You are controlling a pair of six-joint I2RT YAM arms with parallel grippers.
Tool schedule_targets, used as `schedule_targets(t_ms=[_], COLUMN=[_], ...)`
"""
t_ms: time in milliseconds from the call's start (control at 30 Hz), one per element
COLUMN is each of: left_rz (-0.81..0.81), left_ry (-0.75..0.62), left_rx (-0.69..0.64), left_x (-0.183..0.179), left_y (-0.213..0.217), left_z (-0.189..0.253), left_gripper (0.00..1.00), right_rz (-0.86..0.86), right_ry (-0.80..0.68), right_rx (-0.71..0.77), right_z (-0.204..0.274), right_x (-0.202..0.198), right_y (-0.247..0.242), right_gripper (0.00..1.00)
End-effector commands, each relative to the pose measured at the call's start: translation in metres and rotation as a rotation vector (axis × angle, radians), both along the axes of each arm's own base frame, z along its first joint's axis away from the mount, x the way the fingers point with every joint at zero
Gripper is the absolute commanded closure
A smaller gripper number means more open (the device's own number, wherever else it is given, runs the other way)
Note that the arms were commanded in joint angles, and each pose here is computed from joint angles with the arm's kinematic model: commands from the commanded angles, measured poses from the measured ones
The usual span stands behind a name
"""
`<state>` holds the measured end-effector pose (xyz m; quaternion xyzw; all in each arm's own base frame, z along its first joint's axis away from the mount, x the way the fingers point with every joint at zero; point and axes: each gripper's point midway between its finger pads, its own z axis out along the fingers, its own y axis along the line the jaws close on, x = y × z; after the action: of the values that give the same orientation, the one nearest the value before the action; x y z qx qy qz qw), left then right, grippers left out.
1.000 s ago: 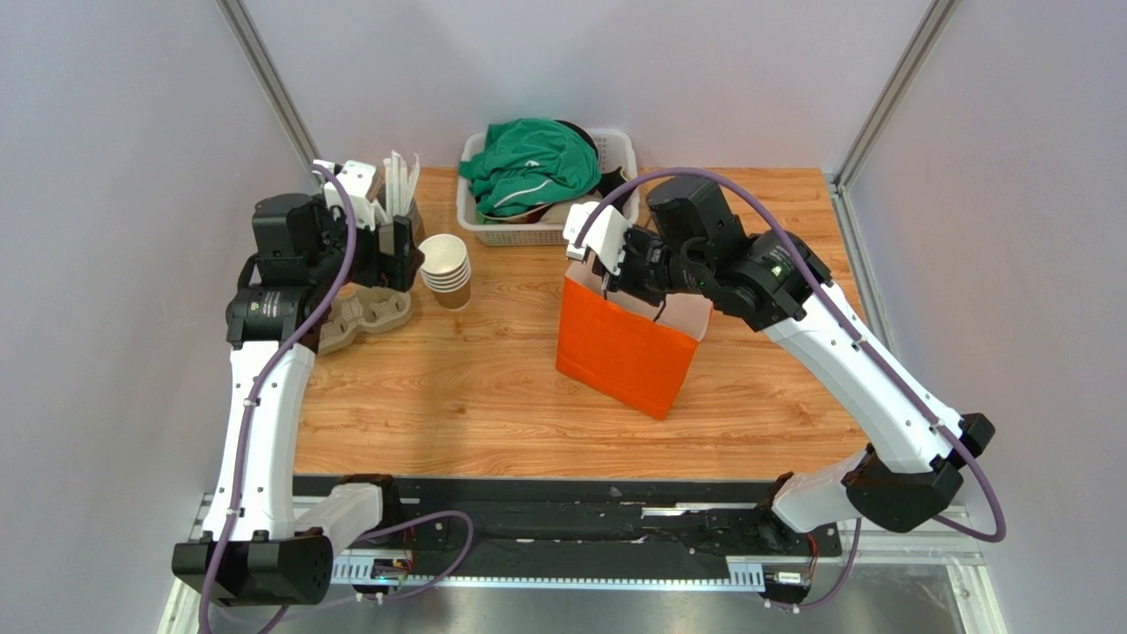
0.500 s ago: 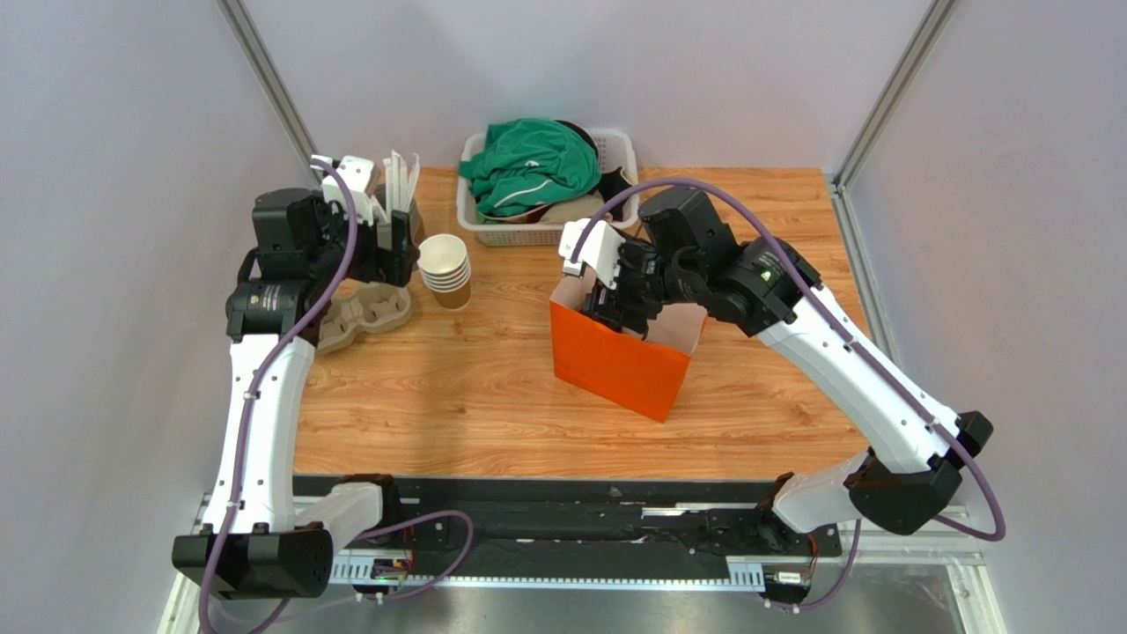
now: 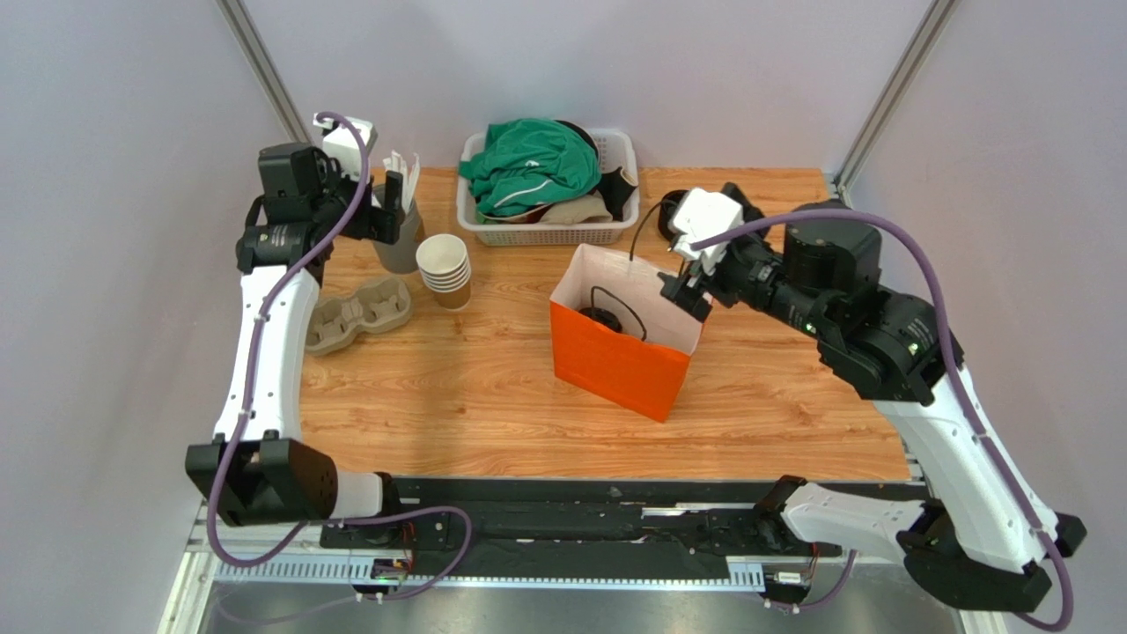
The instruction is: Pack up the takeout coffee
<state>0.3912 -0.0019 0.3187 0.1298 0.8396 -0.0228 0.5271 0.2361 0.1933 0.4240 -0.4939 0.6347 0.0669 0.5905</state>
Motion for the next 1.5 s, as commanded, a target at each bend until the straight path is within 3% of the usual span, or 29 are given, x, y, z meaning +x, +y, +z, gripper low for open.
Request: schedule_targets(t_ms=[0,200,600,800,967,1467], left_rz=[-0.035,-0.042,-0.012,-0.012,-0.013,0.037], left_ry=[-0.061,0.013,0.014,0.016,0.022,0.053], left_rx=[0.066,0.089,0.115,0.099,0.080,0.075], left_x=[0.029,0.063,0.100,0.110,0.112,0.115], left_y=[0.010,0.022,0.035,0.034,0.032,0.039], left_z=[0.003,-0.033,-0.063,-0.069,-0.076,-0.095], left_gripper=[0.01,0.02,0.02,0.11,0.12,0.22], right_rz=[-0.152,-0.147,-0.124,-0.146,-0.199,-0.195], right_ry=[-0.052,-0.036,0.032,-0.022,-0.073,-0.061], right_rx=[0.099,0.110,0.090,0.136,0.155,0.162], right_z=[0.007,-0.027,-0.076,-0.062,-0.063,-0.071], right_x=[0.023,0.030,0.038,0.032,0.037,0.039], right_y=[-0.022,-0.026,-0.018,-0.026,-0.035,-0.030], right_gripper=[0.17,0.15,0.11,0.10,0.11,0.12])
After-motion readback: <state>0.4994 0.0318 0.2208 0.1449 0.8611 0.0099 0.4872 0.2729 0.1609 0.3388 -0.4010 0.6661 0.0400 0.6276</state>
